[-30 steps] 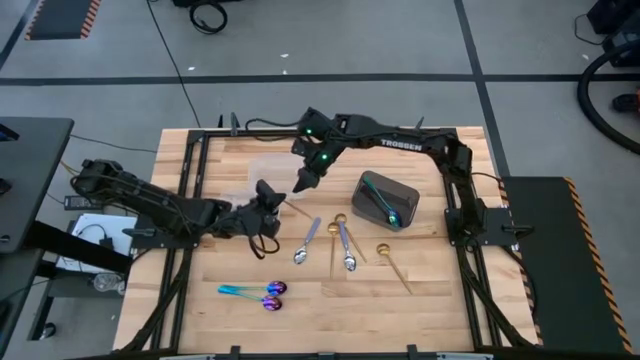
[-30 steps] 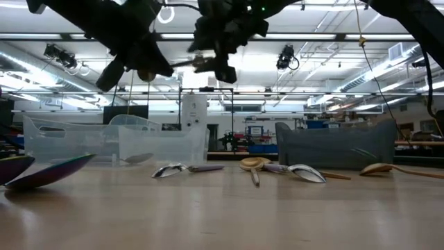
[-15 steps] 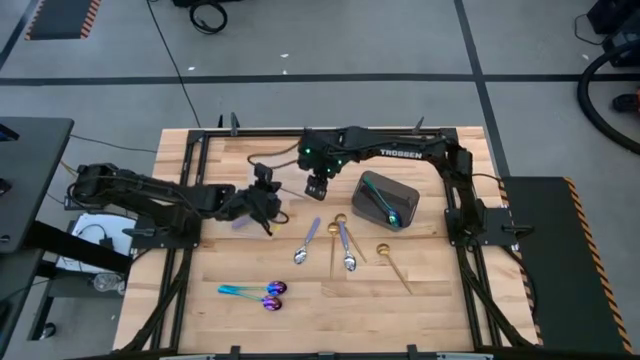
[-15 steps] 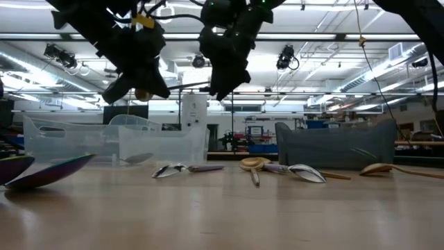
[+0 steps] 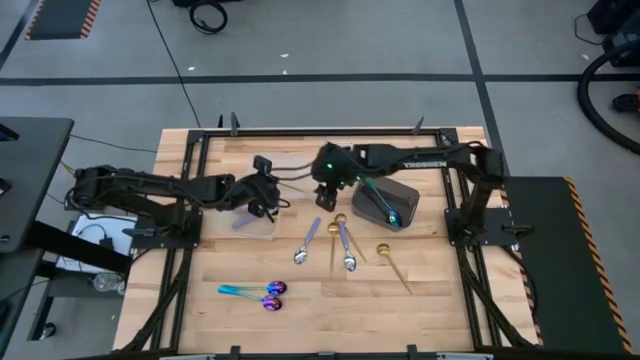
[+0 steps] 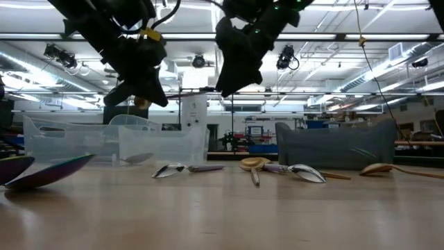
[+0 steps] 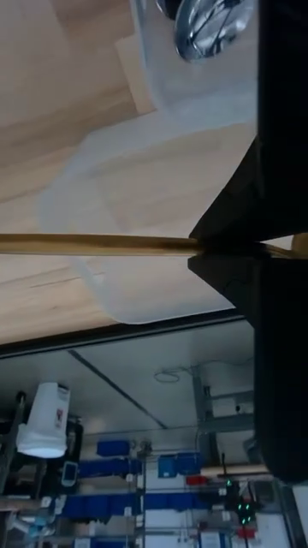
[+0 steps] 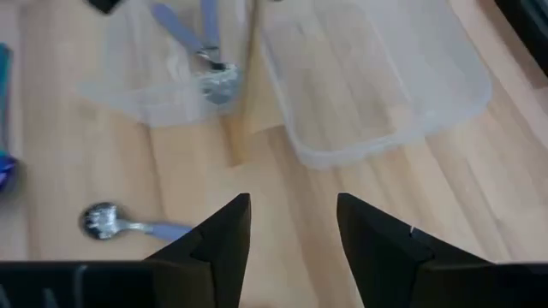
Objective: Sort silverware by color (type)
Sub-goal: Put the gold spoon into the top transparent bin
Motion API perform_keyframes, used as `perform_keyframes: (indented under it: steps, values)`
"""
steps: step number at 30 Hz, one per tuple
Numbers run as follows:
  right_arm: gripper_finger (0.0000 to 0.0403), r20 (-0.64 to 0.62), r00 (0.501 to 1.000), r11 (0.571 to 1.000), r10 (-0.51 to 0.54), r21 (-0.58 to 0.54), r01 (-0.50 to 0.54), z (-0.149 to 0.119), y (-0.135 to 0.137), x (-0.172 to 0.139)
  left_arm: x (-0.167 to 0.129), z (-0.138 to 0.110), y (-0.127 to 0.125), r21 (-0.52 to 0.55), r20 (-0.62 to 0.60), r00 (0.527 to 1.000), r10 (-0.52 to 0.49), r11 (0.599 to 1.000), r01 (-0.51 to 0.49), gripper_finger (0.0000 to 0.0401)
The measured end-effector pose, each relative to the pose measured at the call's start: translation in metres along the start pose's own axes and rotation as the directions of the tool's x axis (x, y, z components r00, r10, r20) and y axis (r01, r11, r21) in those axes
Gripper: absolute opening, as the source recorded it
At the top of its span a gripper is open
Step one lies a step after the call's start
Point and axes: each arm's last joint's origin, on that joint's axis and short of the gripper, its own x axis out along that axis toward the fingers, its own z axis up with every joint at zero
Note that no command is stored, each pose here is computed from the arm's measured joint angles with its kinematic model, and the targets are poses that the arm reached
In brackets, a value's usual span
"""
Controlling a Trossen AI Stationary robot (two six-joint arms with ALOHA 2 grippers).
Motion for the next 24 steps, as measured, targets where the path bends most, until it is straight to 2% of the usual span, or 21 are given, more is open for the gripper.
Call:
perform_keyframes:
  steps: [10,13,17,24]
  values:
    - [0.0185,0.176,0.982,0.997,0.076,-0.011,-0.075,-0.042,0.021,-0.008,0.013,-0.016,0.014,-0.021,0.003,0.999,-0.047,0.999,0.047,0.0020]
    - [0.0185,0.186,0.978,0.996,0.089,0.009,-0.092,-0.054,0.024,-0.006,0.017,-0.022,0.019,-0.040,0.021,0.998,-0.062,0.997,0.062,0.0020]
    - [0.0185,0.196,0.978,0.997,0.077,0.017,-0.082,-0.063,0.030,-0.003,0.024,-0.031,0.025,-0.003,-0.003,0.998,-0.067,0.998,0.067,0.0020]
    - [0.0185,0.211,0.974,0.997,0.081,-0.006,-0.081,-0.071,0.045,-0.001,0.039,-0.047,0.024,0.010,-0.052,0.989,-0.141,0.990,0.142,0.0020]
